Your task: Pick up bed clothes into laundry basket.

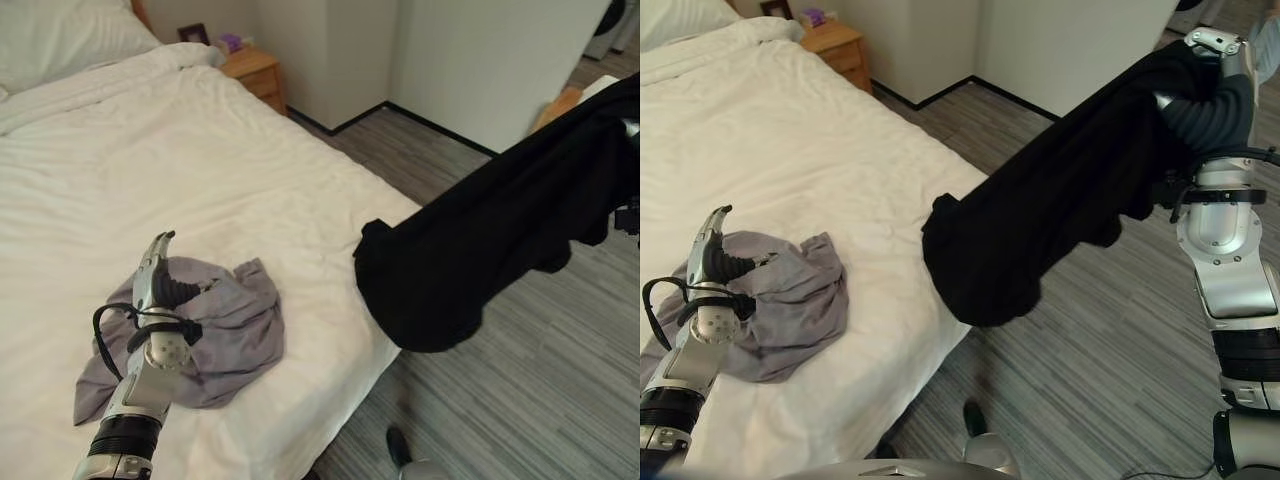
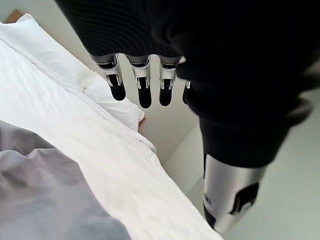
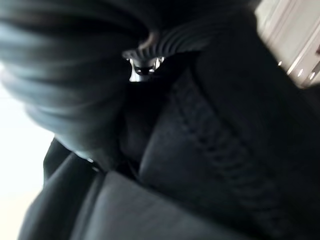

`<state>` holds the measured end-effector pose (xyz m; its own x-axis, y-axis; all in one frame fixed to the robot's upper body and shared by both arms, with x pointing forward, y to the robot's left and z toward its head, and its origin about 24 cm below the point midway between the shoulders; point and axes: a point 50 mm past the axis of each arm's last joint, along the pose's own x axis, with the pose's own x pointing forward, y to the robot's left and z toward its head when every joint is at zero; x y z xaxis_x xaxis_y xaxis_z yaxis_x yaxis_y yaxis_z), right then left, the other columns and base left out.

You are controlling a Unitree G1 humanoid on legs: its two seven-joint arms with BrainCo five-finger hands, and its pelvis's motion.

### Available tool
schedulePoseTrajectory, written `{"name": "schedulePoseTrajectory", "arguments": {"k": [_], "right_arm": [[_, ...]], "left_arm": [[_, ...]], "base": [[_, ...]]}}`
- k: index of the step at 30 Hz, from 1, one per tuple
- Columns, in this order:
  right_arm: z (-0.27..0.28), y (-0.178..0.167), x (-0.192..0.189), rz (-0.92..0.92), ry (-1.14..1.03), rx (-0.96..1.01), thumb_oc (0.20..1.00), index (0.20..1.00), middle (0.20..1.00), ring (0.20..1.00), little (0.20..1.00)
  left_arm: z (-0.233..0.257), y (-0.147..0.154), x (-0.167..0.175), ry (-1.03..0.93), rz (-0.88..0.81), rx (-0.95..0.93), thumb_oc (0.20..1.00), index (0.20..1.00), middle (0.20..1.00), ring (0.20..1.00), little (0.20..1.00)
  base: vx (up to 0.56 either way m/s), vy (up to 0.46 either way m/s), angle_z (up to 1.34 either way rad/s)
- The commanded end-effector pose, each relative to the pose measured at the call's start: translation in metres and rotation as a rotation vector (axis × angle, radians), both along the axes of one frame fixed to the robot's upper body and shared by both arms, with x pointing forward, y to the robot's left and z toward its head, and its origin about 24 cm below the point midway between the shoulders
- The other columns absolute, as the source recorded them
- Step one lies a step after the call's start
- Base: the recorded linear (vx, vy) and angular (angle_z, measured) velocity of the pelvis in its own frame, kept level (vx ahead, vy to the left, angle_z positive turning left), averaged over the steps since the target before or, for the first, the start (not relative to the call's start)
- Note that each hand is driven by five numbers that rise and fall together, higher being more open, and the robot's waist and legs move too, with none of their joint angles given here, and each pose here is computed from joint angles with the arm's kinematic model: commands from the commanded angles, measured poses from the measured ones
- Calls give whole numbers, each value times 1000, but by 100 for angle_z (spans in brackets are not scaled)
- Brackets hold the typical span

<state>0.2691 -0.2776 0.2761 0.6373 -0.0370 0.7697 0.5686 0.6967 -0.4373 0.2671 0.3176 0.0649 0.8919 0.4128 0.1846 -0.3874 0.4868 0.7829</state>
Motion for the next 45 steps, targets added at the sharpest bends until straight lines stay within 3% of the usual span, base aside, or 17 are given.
{"name": "schedulePoseTrajectory", "arguments": {"k": [1,9,12,15,16,17,20,24,25,26,28,29,32,36,39,42,45], "right_arm": [[36,-18,-11,-104,-168,10,200,200,200,200,200],[43,-36,-27,-171,-186,4,200,200,200,200,200],[55,-34,-31,-151,-230,1,200,200,200,200,200],[63,-28,-28,-125,-246,-10,200,200,200,200,200],[66,-25,-27,-114,-252,-17,200,200,200,200,200],[65,-23,-25,-104,-247,-20,200,200,200,200,200],[65,-18,-22,-89,-243,-34,200,200,200,200,200],[52,-13,-22,-105,-201,-61,200,200,200,200,200],[51,-13,-22,-104,-200,-58,200,200,200,200,200],[44,-19,-24,-160,-175,-62,200,200,200,200,200],[34,-22,-21,-188,-165,-45,200,200,200,200,200],[28,-18,-16,-167,-180,-7,200,200,200,200,200],[10,-14,-11,-125,-178,100,200,200,200,200,200],[-13,1,-12,-23,-163,215,200,200,200,200,200],[-24,17,-12,59,-152,250,200,200,200,200,200],[-52,51,-6,304,-56,387,200,200,200,200,200],[-60,57,-4,334,-6,382,200,200,200,200,200]], "left_arm": [[-6,8,3,92,33,97,1000,1000,1000,1000,1000],[-59,19,-11,432,93,191,1000,1000,1000,1000,1000],[-95,25,-30,728,54,275,1000,1000,1000,1000,1000],[-117,21,-45,868,29,249,1000,1000,1000,1000,1000],[-123,19,-49,903,18,235,338,338,338,338,338],[-128,17,-52,927,9,215,200,200,200,200,200],[-126,15,-49,901,-10,167,200,200,200,200,200],[-52,14,-5,397,-33,-28,200,200,200,200,200],[-51,15,-7,399,-30,-27,200,200,200,200,200],[-8,12,4,152,-66,-97,200,200,200,200,200],[44,2,16,-126,-143,-155,200,200,200,200,200],[93,-15,14,-391,-270,-230,200,200,200,200,200],[121,-42,3,-622,-420,-369,200,200,200,200,200],[125,-73,-10,-752,-573,-567,200,200,200,200,200],[123,-77,-16,-785,-564,-583,200,200,200,200,200],[114,-77,-25,-810,-537,-657,200,200,200,200,200],[111,-79,-29,-808,-544,-674,200,200,200,200,200]], "base": [[11,85,-35],[12,43,-14],[-5,51,-5],[-19,30,-42],[30,53,-50],[27,22,-44],[40,-1,-36],[4,-36,-34],[-39,-77,-4],[-65,-91,-15],[-115,-205,-61],[-79,-273,-101],[26,-322,-123],[144,-384,-122],[161,-412,-65],[230,-460,-100],[211,-322,-85]]}}
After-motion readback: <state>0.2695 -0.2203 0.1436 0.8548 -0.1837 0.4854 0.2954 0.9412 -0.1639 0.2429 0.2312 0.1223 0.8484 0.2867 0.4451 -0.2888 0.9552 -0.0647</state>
